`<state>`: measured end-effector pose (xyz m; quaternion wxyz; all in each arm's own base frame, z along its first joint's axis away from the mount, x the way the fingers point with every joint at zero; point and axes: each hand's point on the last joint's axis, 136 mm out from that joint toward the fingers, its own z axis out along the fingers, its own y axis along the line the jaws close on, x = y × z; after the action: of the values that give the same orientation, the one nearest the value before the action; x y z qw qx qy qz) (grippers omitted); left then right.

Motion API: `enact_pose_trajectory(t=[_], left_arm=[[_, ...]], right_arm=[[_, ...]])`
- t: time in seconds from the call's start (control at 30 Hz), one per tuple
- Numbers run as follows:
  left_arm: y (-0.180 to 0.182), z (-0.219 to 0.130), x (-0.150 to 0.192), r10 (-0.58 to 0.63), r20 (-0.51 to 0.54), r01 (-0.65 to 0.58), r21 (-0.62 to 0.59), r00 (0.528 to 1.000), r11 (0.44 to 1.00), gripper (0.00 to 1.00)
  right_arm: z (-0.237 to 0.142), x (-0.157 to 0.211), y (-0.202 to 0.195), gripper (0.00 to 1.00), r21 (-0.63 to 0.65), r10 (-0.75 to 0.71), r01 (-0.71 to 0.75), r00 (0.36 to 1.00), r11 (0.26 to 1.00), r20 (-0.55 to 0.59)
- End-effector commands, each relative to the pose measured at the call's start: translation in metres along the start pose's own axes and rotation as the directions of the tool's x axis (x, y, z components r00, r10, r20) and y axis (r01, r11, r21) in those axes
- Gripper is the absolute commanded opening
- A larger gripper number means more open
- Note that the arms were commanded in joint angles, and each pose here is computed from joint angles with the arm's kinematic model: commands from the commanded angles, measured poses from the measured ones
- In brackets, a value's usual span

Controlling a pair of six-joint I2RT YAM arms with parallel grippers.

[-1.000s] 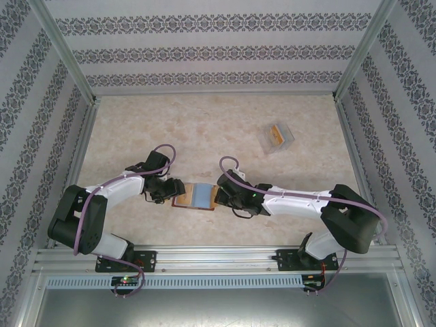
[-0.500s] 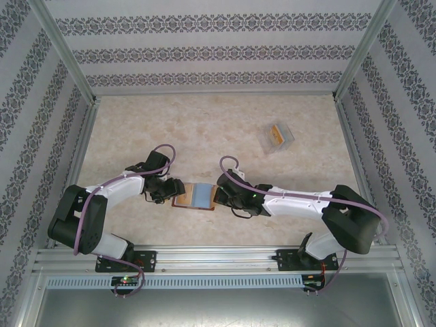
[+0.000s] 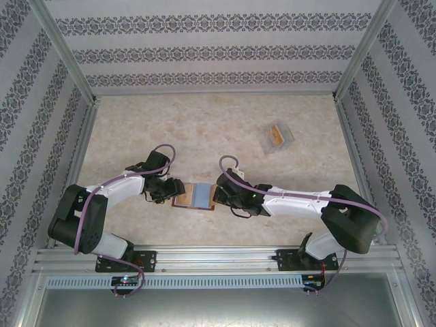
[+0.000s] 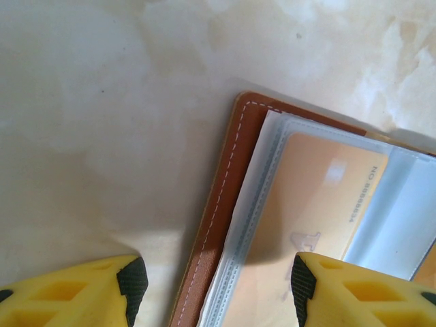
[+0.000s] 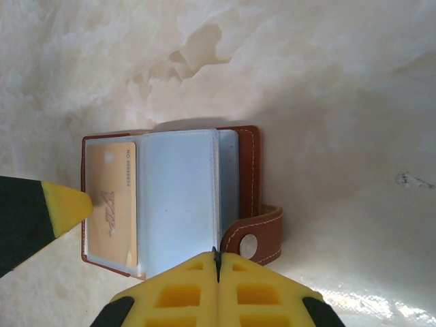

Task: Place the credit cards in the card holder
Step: Flip over the card slot in the card holder.

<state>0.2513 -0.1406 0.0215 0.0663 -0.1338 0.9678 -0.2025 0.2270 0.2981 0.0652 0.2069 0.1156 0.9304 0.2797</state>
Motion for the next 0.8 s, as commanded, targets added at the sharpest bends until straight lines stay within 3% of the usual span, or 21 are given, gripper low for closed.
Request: enact_pose_trajectory(t=[0.0,0.77], left_arm=[[-0.005,0.016,0.002,0.015,-0.022,-0.015,0.028,1.0,1.0,0.62],[-0.004,0.017,0.004,0.015,-0.022,-0.014,0.029,1.0,0.999,0.62]], right_arm=[[0.002,0.0,0.003,0.0,-0.008,-0.001,0.001,1.0,1.0,0.009],[0.0,0.006,-0.014,0.0,0.036,-0.015,0.015,1.0,0.999,0.01]])
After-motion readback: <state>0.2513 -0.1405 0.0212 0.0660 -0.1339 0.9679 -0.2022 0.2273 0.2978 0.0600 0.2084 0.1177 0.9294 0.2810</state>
